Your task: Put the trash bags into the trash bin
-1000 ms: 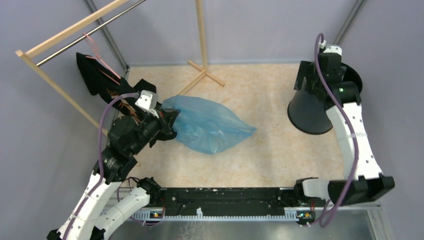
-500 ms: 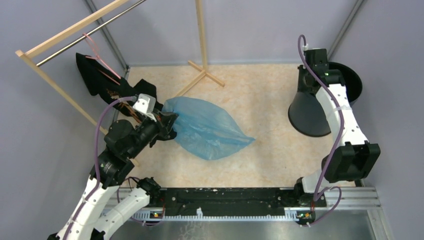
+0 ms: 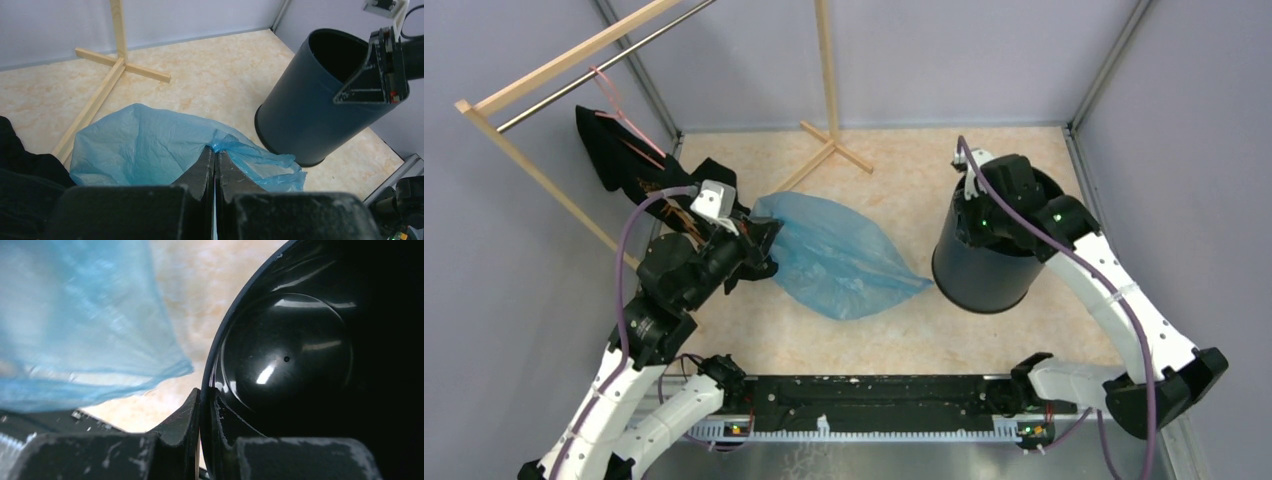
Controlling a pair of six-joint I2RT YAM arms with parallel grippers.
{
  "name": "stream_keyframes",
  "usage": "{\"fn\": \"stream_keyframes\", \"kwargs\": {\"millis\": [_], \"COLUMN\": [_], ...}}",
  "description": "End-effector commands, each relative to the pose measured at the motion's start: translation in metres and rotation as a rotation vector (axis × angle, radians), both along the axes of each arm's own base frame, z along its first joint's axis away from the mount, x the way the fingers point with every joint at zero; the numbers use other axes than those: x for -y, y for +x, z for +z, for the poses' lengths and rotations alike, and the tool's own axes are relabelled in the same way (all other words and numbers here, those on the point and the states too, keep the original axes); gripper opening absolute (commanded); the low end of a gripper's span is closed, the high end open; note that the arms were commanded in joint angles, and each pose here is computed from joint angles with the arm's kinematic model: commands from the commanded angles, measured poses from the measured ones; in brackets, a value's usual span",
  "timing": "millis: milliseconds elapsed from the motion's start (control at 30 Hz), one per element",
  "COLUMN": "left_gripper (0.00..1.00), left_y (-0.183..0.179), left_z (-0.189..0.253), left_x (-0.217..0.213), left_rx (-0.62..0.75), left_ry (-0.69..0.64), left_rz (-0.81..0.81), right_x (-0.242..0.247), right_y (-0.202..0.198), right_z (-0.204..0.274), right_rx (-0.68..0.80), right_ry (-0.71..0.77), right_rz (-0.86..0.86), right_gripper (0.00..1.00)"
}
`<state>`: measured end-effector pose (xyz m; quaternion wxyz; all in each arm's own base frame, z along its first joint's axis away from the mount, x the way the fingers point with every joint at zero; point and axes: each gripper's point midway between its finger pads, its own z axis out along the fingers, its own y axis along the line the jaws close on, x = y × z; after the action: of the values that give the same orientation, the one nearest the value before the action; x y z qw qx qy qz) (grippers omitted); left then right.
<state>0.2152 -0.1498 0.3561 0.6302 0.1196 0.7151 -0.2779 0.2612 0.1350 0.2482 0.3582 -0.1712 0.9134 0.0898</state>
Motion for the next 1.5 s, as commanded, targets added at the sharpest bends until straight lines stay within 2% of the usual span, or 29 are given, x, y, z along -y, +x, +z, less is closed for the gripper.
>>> {"fn": "stream_keyframes", "kwargs": {"millis": [0, 167, 267, 467, 567, 667, 800, 900, 1033, 1100, 1233, 1367, 1467], "left_gripper": [0.00, 0.00, 0.00, 0.00, 0.00, 0.00, 0.00, 0.00, 0.00, 0.00, 0.00, 0.00, 0.00], "left_y": [0.002, 0.007, 0.008, 0.001, -0.003, -0.010, -0.019, -0.016, -0.011, -0.007, -0.001, 0.000, 0.003], "left_z": [0.043, 0.051, 0.054, 0.071, 0.078, 0.085, 0.097, 0.101, 0.099, 0.097, 0.093, 0.088, 0.086], "left_x": [-0.004, -0.008, -0.009, -0.014, -0.015, -0.013, -0.006, -0.004, -0.004, -0.006, -0.004, -0.001, -0.001], "left_rx": [0.106, 0.088, 0.075, 0.086, 0.096, 0.113, 0.165, 0.168, 0.160, 0.141, 0.103, 0.092, 0.090], "left_ry": [-0.068, -0.097, -0.098, -0.132, -0.147, -0.157, -0.154, -0.145, -0.130, -0.122, -0.098, -0.086, -0.081], "left_rz": [0.025, 0.067, 0.076, 0.088, 0.079, 0.047, -0.020, -0.021, -0.007, 0.016, 0.022, 0.011, 0.017], "right_x": [-0.053, -0.064, -0.061, -0.071, -0.073, -0.075, -0.092, -0.128, -0.182, -0.211, -0.256, -0.263, -0.263], "right_y": [-0.025, -0.033, -0.033, -0.042, -0.042, -0.046, -0.057, -0.068, -0.063, -0.066, -0.080, -0.072, -0.080], "right_z": [0.019, 0.022, 0.039, 0.074, 0.083, 0.114, 0.156, 0.178, 0.186, 0.179, 0.160, 0.135, 0.124], "right_rx": [0.018, 0.055, 0.094, 0.174, 0.181, 0.230, 0.318, 0.320, 0.349, 0.324, 0.362, 0.416, 0.415], "right_ry": [0.231, 0.302, 0.314, 0.390, 0.408, 0.448, 0.514, 0.638, 0.717, 0.723, 0.620, 0.468, 0.436], "right_rz": [0.165, 0.182, 0.171, 0.267, 0.267, 0.298, 0.458, 0.607, 0.624, 0.647, 0.663, 0.563, 0.556], "right_gripper": [0.05, 0.22, 0.31, 0.55, 0.62, 0.73, 0.87, 0.90, 0.91, 0.97, 0.99, 0.99, 0.99]}}
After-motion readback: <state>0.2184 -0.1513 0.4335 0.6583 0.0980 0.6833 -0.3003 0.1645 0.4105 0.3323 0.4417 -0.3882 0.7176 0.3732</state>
